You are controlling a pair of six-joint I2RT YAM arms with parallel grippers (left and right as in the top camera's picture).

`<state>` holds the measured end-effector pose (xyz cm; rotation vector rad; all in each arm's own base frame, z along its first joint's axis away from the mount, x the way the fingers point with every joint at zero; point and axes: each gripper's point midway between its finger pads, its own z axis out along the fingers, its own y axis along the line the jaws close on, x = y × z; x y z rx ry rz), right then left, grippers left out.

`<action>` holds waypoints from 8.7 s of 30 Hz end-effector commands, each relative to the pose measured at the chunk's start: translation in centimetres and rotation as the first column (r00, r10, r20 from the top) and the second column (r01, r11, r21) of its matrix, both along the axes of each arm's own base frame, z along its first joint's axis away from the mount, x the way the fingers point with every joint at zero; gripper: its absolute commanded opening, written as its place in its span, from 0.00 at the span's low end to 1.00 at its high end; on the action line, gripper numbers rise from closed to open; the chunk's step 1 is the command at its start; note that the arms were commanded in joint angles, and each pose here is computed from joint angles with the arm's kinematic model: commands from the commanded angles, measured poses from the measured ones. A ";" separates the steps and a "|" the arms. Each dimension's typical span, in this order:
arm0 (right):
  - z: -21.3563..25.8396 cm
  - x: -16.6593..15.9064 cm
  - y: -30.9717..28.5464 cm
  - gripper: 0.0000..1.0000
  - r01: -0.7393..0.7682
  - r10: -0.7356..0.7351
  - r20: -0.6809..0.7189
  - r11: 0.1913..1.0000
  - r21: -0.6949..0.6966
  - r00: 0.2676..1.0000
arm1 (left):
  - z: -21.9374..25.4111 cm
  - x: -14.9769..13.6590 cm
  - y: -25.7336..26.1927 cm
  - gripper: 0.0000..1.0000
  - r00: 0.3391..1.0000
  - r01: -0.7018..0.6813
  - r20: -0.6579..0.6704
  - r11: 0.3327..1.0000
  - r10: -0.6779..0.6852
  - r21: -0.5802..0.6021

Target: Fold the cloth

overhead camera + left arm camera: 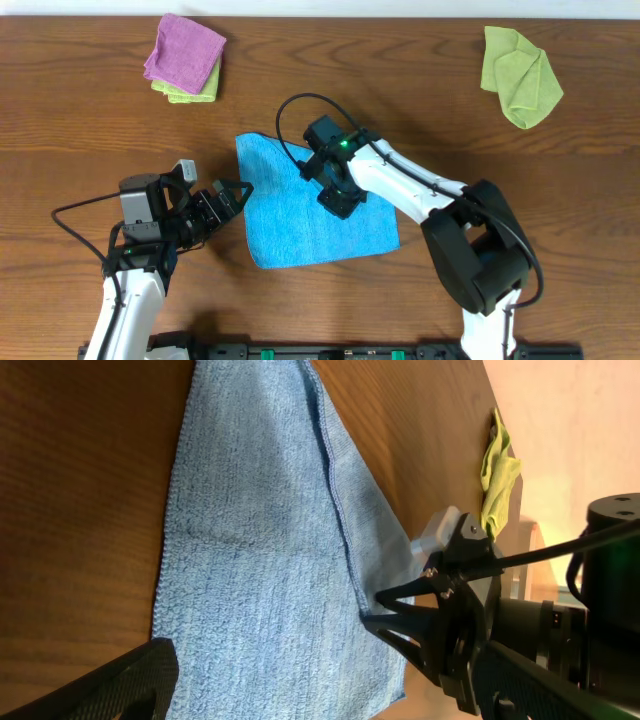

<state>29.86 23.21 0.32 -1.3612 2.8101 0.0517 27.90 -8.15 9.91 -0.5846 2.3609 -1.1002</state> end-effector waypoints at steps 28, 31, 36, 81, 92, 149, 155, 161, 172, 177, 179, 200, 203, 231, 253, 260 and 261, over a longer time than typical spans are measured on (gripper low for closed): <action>5.6 4.1 -1.3 0.01 0.177 -0.164 0.293 0.984 -0.019 0.942 | 1.2 0.5 0.0 0.95 0.999 0.009 0.034 1.000 -0.009 -0.008; 6.0 5.3 -1.7 0.01 0.206 -0.181 0.358 0.978 -0.031 0.916 | 1.2 0.5 -0.1 0.95 0.999 0.009 0.034 1.000 -0.009 -0.008; 7.2 8.2 -2.5 0.01 0.254 -0.211 0.482 0.967 -0.025 0.851 | 1.2 0.5 -0.1 0.95 0.999 0.009 0.034 1.000 -0.009 -0.008; 13.1 1.1 -10.2 0.99 0.566 -0.585 -0.110 0.693 0.446 0.803 | -1.6 -3.9 -1.0 0.95 0.974 0.018 -0.225 0.998 -0.032 -0.065; 11.3 -5.4 -12.7 0.99 0.653 -0.685 -0.226 0.462 0.599 0.693 | -4.5 -6.0 0.0 0.95 0.929 -0.057 -0.366 0.998 0.052 -0.005; 11.1 -6.0 -12.7 0.99 0.715 -0.715 -0.296 0.394 0.577 0.633 | -13.7 -7.9 -3.9 0.06 0.880 -0.133 -0.456 0.991 0.133 0.032; 8.8 -5.6 -13.9 0.98 0.756 -0.755 -0.271 0.417 0.505 0.597 | -12.2 -6.5 -5.1 0.06 0.929 -0.058 -0.367 0.998 0.046 -0.021; 5.5 -5.1 -14.1 0.95 0.805 -0.762 -0.320 0.418 0.421 0.562 | -10.9 -5.3 -5.9 0.06 0.944 -0.028 -0.330 0.998 0.009 -0.053; 0.3 -5.8 -13.6 0.87 0.906 -0.778 -0.464 0.352 0.237 0.424 | -10.7 -5.4 -6.1 0.06 0.948 0.003 -0.317 0.998 -0.021 -0.059; -0.5 -5.3 -12.2 0.86 0.905 -0.760 -0.492 0.349 0.242 0.425 | -10.6 -5.6 -6.3 0.06 0.947 0.012 -0.320 0.997 -0.035 -0.073; -0.6 -5.2 -11.5 0.86 0.902 -0.754 -0.495 0.355 0.245 0.431 | -10.6 -5.6 -6.3 0.06 0.947 0.011 -0.320 0.997 -0.034 -0.073; 1.2 -5.8 -9.0 0.01 0.809 -0.703 -0.401 0.493 0.320 0.587 | -8.1 -5.8 -7.8 0.06 0.962 0.120 -0.229 0.982 -0.152 -0.147; 3.2 -6.4 -8.7 0.01 0.788 -0.691 -0.381 0.505 0.353 0.614 | -6.6 -6.0 -8.4 0.06 0.962 0.158 -0.191 0.969 -0.194 -0.188; 9.0 -1.2 -7.9 0.01 0.583 -0.723 -0.013 0.546 0.602 0.691 | -0.9 -3.8 -3.4 0.06 0.994 -0.103 -0.024 0.994 0.104 0.035; 5.2 6.0 -7.4 0.01 0.513 -0.756 0.133 0.551 0.658 0.640 | -3.3 7.2 -3.8 0.06 0.987 -0.154 0.067 0.980 0.147 0.125; 4.6 7.2 -7.2 0.01 0.494 -0.757 0.160 0.554 0.670 0.633 | -4.6 9.0 -4.1 0.06 0.988 -0.154 0.037 0.977 0.150 0.144; 4.5 7.3 -7.3 0.01 0.495 -0.759 0.164 0.555 0.669 0.630 | -4.7 9.2 -4.0 0.06 0.987 -0.159 0.037 0.976 0.155 0.149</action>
